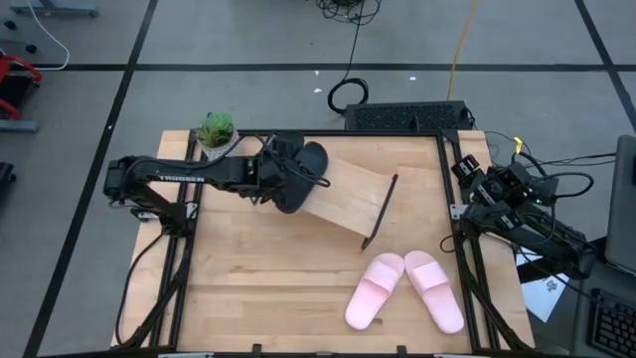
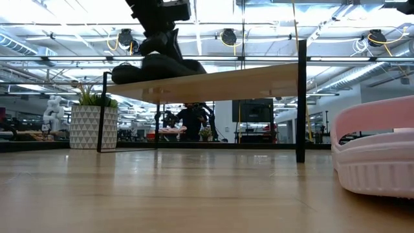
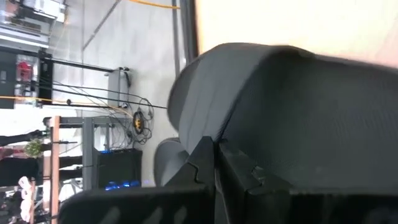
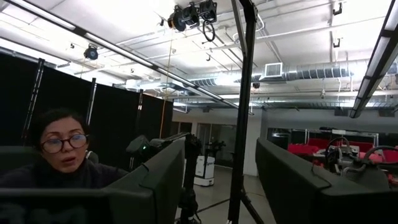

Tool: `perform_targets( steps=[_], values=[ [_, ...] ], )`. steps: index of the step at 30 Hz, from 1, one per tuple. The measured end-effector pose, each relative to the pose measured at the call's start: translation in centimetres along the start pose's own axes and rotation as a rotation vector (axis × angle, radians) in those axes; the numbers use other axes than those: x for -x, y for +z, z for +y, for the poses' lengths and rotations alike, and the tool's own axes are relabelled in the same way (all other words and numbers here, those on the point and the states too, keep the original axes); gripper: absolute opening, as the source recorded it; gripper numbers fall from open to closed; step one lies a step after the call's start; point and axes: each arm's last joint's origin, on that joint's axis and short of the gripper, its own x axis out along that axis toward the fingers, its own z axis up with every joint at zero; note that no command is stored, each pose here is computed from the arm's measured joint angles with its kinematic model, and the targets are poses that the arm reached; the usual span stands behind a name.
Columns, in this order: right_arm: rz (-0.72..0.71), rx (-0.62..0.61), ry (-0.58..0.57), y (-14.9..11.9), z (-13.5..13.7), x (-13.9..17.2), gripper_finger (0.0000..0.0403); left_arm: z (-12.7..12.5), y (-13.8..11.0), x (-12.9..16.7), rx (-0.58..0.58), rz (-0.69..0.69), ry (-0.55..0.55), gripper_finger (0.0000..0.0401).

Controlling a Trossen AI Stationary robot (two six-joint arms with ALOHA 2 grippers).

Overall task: Pick and place slides into the shelf
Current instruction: Put the black slide on the shelf

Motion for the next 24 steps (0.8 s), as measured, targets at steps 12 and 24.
perform_targets(
  steps=[12,24],
  values=[
    [0.021,0.003,0.003,-0.16,-0.1,0.01,0.0187,0.17,-0.46,0.69,0.036,0.004,-0.024,0.0],
    [0.023,-0.001,0.0,-0.19,-0.14,0.01,0.0187,0.2,-0.4,0.68,0.04,-0.005,-0.028,0.0]
  ],
)
